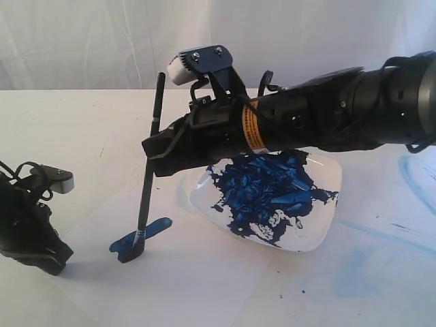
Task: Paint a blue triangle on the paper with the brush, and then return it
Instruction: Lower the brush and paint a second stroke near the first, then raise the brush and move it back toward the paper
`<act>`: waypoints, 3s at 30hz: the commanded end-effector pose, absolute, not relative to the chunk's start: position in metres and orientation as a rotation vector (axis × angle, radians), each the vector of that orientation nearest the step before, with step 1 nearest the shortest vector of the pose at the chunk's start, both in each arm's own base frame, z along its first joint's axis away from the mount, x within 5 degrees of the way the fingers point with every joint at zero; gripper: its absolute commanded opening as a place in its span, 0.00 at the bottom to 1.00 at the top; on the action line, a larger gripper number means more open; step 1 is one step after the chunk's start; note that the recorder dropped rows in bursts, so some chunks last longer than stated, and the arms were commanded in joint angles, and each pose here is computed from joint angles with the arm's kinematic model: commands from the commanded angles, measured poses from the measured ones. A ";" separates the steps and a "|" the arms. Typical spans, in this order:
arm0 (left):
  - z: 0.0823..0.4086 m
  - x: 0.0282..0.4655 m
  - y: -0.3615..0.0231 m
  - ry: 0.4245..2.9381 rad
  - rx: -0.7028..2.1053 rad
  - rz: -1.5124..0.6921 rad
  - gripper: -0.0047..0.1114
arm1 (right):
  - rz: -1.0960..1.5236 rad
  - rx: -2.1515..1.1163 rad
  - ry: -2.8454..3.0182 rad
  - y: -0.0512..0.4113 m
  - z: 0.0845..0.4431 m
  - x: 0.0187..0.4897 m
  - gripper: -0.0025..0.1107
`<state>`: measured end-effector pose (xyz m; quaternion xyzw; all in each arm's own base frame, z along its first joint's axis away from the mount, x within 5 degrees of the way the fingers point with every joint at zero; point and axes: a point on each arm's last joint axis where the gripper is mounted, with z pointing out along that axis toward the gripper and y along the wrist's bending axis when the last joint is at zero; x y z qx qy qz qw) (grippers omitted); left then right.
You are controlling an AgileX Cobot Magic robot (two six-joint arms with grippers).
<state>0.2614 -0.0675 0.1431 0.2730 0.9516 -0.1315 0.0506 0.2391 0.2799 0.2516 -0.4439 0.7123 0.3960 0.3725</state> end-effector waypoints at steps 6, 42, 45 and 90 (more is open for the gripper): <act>0.144 0.260 -0.069 2.911 0.831 -0.425 0.04 | 0.957 -1.184 1.842 0.273 0.259 0.234 0.02; 0.144 0.259 -0.069 2.917 0.834 -0.431 0.04 | 0.987 -1.082 1.903 0.258 0.277 0.233 0.02; 0.144 0.259 -0.069 2.917 0.834 -0.431 0.04 | 0.980 -1.074 1.887 0.256 0.283 0.232 0.02; 0.144 0.259 -0.069 2.919 0.826 -0.443 0.04 | 0.593 -0.098 2.034 0.301 0.297 0.141 0.02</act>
